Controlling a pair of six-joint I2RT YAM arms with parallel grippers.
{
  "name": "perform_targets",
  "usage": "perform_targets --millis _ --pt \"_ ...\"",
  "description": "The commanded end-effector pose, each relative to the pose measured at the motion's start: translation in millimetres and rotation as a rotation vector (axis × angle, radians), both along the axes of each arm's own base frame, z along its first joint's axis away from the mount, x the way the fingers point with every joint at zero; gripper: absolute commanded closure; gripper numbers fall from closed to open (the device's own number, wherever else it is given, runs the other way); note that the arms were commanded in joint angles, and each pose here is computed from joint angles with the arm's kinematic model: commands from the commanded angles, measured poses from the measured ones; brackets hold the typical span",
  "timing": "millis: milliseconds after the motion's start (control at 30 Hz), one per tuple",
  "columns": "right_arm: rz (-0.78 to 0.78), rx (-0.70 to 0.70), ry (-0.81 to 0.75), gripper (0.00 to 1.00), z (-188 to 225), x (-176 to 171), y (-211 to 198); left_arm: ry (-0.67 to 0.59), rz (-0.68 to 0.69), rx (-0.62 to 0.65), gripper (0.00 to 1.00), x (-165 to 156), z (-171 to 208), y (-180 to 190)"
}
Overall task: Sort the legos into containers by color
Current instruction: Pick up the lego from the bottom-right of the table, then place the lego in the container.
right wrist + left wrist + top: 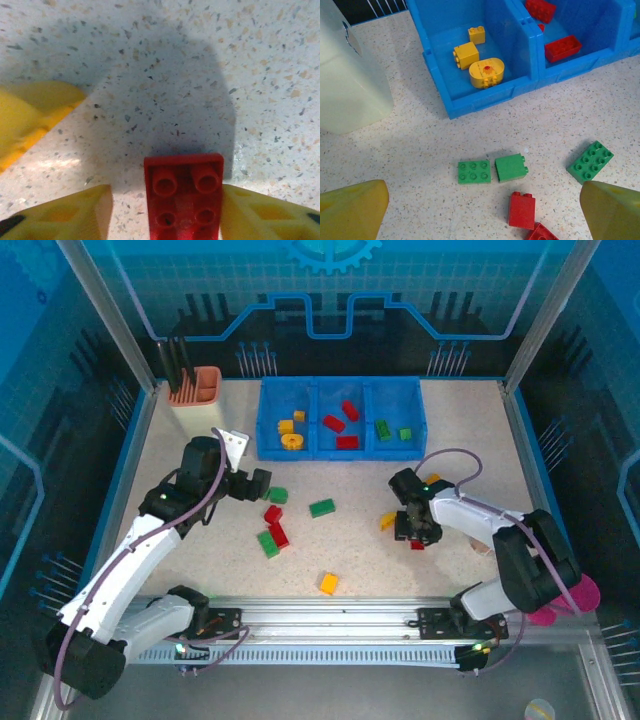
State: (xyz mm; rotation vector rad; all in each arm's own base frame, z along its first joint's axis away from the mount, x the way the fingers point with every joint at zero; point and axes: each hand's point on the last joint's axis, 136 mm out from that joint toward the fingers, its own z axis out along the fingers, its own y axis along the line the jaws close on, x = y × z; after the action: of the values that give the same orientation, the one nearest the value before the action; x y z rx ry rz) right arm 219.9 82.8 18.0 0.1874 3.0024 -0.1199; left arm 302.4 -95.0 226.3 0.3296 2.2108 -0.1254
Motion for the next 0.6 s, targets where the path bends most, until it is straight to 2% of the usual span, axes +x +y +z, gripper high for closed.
perform_targets --millis 0,200,300,400,567 --pt "-0.012 -0.020 0.026 0.52 -8 -5 -8 -0.039 0.000 -0.029 0.01 3 13 -1" --pt "-0.016 -0.024 0.051 0.65 -11 -11 -11 -0.029 -0.006 -0.033 0.01 5 11 -3" --pt "0.012 -0.027 0.027 0.69 6 -3 -9 -0.027 -0.007 -0.035 0.01 5 11 -4" --pt "0.073 -0.023 -0.078 0.69 45 26 -3 -0.030 -0.006 -0.036 0.01 4 11 -3" --pt "0.196 -0.002 -0.302 0.70 127 100 23 -0.035 -0.005 -0.036 0.01 3 14 -3"
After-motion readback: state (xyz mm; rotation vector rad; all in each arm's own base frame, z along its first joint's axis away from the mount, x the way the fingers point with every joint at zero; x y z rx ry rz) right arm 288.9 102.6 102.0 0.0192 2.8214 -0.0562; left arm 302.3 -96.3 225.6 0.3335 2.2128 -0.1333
